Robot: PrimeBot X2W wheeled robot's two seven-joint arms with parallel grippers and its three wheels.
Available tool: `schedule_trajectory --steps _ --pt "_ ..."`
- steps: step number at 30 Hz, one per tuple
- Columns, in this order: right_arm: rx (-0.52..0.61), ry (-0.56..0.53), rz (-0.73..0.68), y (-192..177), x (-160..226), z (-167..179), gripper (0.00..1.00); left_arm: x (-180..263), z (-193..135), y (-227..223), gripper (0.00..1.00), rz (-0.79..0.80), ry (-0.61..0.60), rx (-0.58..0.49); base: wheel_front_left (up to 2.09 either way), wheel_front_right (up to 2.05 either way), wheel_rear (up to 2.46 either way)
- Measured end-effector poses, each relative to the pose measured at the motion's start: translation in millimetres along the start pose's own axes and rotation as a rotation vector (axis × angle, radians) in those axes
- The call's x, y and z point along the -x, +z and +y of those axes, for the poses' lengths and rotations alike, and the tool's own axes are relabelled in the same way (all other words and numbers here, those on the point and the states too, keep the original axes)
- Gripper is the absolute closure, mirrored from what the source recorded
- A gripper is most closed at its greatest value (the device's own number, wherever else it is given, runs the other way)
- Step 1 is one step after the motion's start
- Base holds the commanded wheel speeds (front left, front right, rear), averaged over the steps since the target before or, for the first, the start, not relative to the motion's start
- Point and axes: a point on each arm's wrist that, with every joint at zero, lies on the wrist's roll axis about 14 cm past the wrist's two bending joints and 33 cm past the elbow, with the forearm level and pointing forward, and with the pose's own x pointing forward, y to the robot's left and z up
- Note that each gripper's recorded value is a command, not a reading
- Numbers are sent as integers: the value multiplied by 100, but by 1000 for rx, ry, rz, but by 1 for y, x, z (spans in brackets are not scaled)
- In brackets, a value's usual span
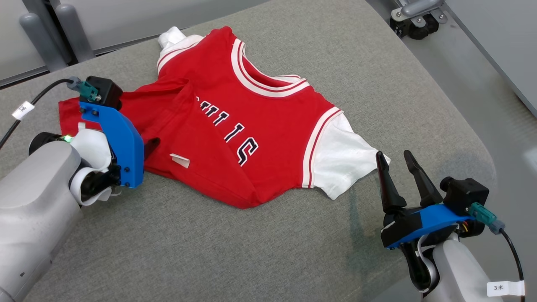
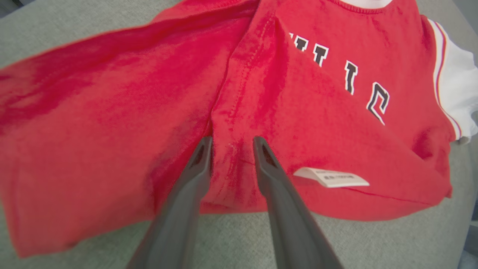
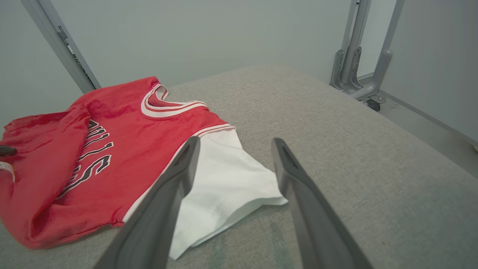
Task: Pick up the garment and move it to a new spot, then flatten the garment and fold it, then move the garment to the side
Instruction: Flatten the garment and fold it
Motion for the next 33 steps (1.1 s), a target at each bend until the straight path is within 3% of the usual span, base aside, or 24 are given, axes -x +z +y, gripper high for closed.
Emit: schedule_trajectory --steps 1,2,3,5,6,14,23,33 --pt "-3 1 0 0 0 1 0 0 0 0 53 0 0 -4 0 0 0" --pt "-4 3 0 0 0 1 0 0 -1 0 56 -2 -3 -6 0 0 0" --pt "-6 5 0 0 -1 2 0 1 -2 1 65 -7 -5 -6 0 0 0" --pt "-11 12 1 -1 -2 5 0 2 -4 1 94 -7 -13 -2 0 0 0" --pt "-11 16 2 -1 -2 6 0 2 -5 0 100 -3 -16 -2 0 0 0" --pt "-16 44 -14 3 -5 15 0 19 -12 9 100 -51 -18 -9 0 0 0" --pt "-10 149 -64 19 -7 45 0 87 -44 23 100 -174 -37 3 0 0 0" --pt "25 297 -67 20 -15 87 0 163 -50 -26 100 -266 -25 128 0 0 0"
